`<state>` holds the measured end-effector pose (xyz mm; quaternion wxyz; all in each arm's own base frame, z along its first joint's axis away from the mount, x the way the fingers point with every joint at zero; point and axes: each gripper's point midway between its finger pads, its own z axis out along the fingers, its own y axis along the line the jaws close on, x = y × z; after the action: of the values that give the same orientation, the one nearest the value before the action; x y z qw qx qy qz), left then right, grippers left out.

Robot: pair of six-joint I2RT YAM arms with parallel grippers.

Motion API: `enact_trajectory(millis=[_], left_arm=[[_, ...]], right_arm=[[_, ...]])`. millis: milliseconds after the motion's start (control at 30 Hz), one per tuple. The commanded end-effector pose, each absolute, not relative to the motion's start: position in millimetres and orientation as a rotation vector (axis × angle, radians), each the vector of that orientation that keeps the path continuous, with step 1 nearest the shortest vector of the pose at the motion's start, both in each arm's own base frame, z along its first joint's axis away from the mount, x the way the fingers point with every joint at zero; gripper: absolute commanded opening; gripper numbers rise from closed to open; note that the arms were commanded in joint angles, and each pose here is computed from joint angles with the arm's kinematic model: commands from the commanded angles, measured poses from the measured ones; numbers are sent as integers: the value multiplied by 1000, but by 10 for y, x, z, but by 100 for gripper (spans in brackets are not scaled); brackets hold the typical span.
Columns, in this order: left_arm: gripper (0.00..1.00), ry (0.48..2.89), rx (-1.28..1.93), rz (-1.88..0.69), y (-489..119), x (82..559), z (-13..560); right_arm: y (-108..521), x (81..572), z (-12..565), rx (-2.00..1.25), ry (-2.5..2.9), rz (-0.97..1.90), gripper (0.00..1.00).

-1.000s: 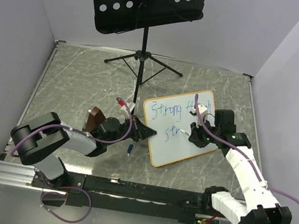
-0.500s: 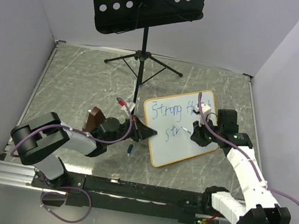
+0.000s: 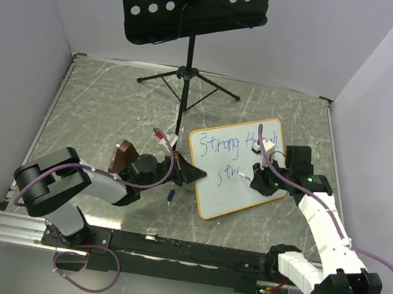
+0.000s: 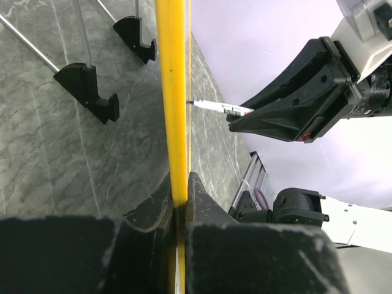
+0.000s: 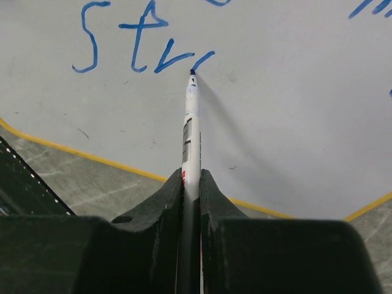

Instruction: Write a sentence on the whiteboard

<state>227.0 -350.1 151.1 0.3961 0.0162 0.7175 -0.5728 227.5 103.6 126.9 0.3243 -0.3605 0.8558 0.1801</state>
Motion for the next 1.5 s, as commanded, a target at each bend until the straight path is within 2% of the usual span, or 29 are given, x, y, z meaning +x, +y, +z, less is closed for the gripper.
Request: enact_trajectory(millis=[0, 567, 967, 1467], left_arm=[[1, 1634, 120, -1534, -3576, 2230, 1968], [1, 1636, 117, -1531, -3558, 2222, 1965], [1, 1635, 120, -1531, -3566, 2226, 1970], [1, 1631, 116, -1529, -3558, 2229, 1968]], right_arm=[[1011, 2172, 1254, -988, 2243, 473, 0], [884, 2434, 1331, -862, 2249, 357, 0], [960, 2652, 1460, -816, 2209, 381, 0], [943, 2356, 1293, -911, 2258, 420, 0]])
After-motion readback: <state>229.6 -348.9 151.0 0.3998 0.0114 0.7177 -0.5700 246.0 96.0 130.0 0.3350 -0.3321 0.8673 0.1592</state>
